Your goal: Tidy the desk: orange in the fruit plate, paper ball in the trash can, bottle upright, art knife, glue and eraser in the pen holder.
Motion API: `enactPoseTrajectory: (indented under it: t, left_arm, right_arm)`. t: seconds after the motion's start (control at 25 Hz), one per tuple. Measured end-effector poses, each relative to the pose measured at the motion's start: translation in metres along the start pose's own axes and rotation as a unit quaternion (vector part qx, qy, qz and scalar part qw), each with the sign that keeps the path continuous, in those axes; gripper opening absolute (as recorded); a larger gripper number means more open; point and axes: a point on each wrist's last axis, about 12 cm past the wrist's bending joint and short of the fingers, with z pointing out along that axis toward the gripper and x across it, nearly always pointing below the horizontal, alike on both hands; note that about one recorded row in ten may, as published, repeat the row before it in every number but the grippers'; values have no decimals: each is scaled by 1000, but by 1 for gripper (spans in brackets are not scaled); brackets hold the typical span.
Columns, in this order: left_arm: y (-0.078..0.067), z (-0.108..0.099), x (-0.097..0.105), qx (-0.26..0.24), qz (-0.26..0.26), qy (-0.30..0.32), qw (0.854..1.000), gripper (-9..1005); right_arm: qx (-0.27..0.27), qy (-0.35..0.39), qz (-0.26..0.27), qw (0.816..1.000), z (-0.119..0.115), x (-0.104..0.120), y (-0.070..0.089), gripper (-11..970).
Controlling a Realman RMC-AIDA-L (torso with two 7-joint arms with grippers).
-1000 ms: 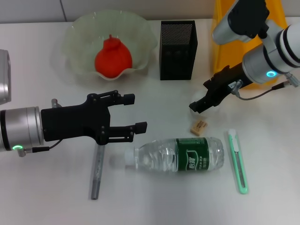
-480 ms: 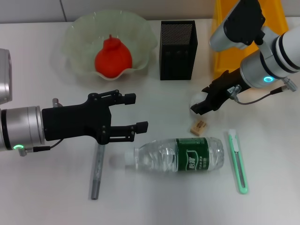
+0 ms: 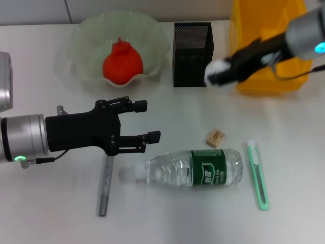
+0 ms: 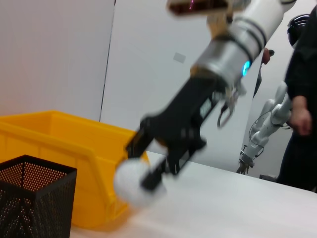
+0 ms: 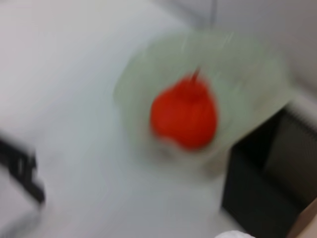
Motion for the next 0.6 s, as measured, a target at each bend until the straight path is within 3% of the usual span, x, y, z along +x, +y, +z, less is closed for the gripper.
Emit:
enactPoseTrajectory:
  t: [0.08, 0.16, 0.2, 0.24, 0.28, 0.32, 0.4, 0.48, 0.6]
  left_arm:
    - [0, 0, 1, 0, -1, 0, 1000, 825]
    - [0, 0, 1, 0, -1, 0, 1000, 824]
    - [0, 0, 1, 0, -1, 0, 1000, 824]
    - [0, 0, 1, 0, -1, 0, 1000, 824]
    - [0, 0, 1, 0, -1, 0, 1000, 824]
    - [0, 0, 1, 0, -1, 0, 1000, 824]
    - [0, -1, 0, -3, -2, -2, 1000, 824]
    - [1, -1, 0, -3, -2, -2, 1000, 824]
    - [1, 0, 0, -3, -2, -2, 1000, 824]
  right_arm:
    - [32, -63, 28, 997, -29, -3, -12, 548]
    - [44, -79, 38, 995, -36, -3, -16, 547]
    - [78, -111, 66, 989, -48, 2, -31, 547]
    - [78, -111, 66, 989, -48, 2, -31, 547]
    - [113, -138, 96, 979, -55, 10, -46, 547]
    - [113, -138, 96, 979, -55, 10, -46, 547]
    - [155, -163, 131, 965, -54, 21, -66, 546]
    - [166, -162, 139, 963, -49, 28, -74, 546]
    - [168, -160, 137, 963, -43, 30, -77, 545]
